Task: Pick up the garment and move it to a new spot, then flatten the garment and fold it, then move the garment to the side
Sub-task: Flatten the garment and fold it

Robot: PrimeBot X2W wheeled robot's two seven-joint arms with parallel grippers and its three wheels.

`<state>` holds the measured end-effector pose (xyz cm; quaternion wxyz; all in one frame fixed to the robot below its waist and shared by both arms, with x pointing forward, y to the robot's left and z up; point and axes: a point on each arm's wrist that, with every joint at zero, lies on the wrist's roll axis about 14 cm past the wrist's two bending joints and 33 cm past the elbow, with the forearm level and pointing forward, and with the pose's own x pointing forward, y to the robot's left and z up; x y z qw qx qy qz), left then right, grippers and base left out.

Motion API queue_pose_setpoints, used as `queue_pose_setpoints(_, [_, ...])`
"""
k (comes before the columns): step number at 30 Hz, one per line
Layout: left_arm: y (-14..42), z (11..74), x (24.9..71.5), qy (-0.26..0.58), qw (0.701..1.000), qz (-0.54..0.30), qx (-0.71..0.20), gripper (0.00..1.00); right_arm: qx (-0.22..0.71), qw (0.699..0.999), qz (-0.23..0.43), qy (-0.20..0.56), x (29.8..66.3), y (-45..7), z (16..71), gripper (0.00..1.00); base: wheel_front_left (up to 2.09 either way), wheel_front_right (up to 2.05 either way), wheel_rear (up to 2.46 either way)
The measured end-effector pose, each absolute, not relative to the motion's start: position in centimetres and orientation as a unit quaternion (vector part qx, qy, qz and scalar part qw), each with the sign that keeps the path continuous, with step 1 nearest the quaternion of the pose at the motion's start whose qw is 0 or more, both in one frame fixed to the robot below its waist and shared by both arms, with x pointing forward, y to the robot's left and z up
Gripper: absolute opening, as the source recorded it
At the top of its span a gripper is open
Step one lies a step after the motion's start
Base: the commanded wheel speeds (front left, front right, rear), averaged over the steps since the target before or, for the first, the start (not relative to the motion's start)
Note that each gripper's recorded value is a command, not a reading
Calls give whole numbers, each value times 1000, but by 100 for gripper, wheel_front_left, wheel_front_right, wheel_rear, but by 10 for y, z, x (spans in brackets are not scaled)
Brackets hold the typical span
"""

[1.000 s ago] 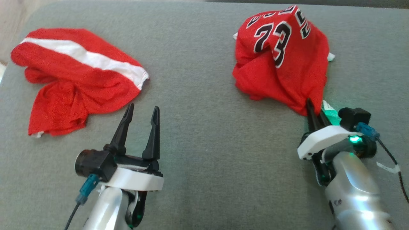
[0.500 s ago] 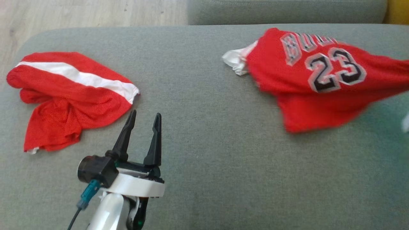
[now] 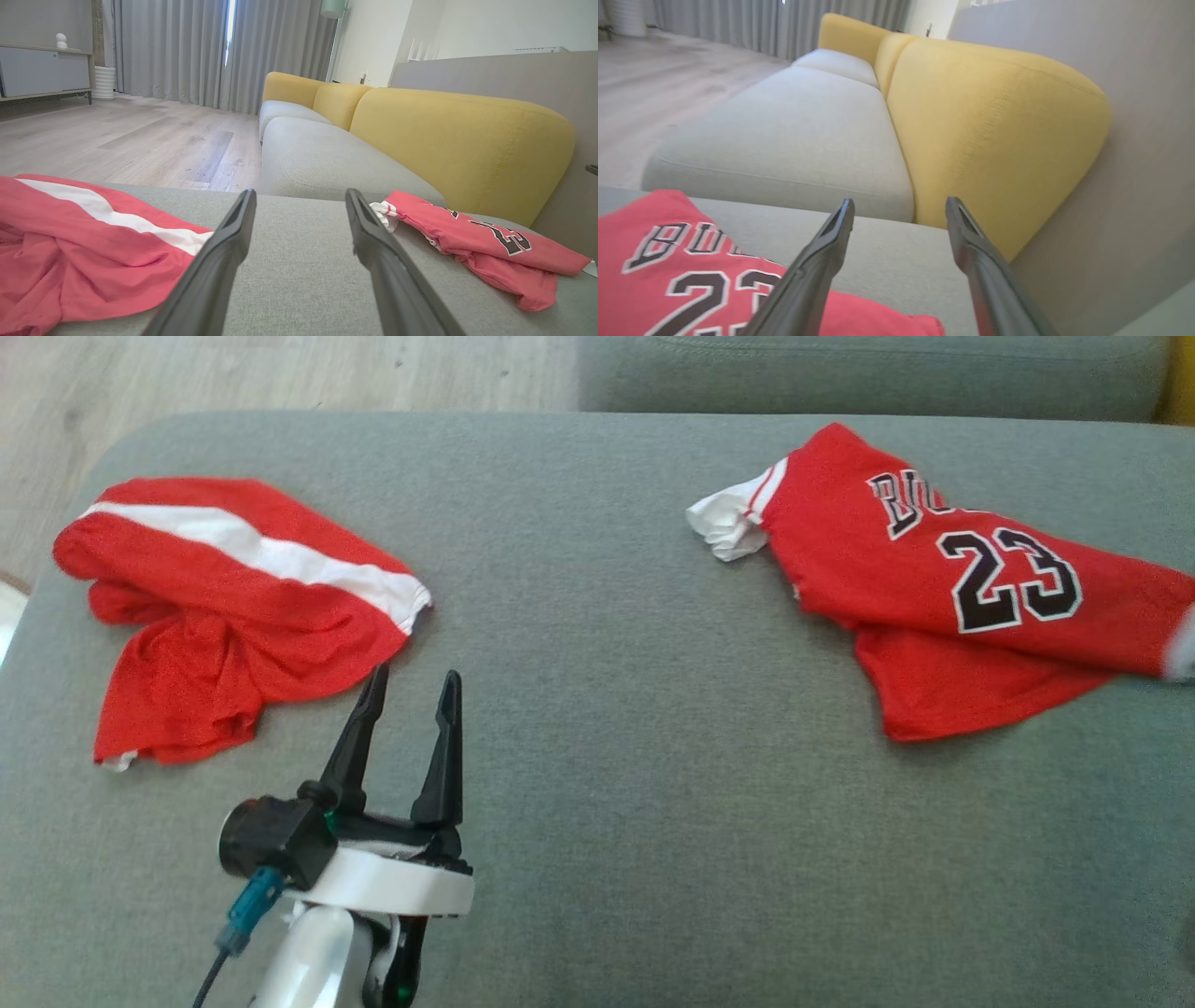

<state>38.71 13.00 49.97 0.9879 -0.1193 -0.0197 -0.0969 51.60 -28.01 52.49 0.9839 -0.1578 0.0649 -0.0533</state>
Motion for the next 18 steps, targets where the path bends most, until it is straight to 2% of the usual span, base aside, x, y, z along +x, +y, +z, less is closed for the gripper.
queue_pose_setpoints(6, [122, 511, 392, -36, 986, -110, -122, 100, -99, 995, -2, -16, 503, -219, 538, 100, 0, 0, 0])
queue_pose_setpoints(11, [112, 517, 396, -45, 983, -125, -125, 100, -38, 997, 24, -66, 479, -190, 546, 100, 0, 0, 0])
queue_pose_setpoints(18, [99, 513, 390, -37, 981, -142, -129, 100, 57, 995, 46, -62, 433, -170, 527, 100, 0, 0, 0])
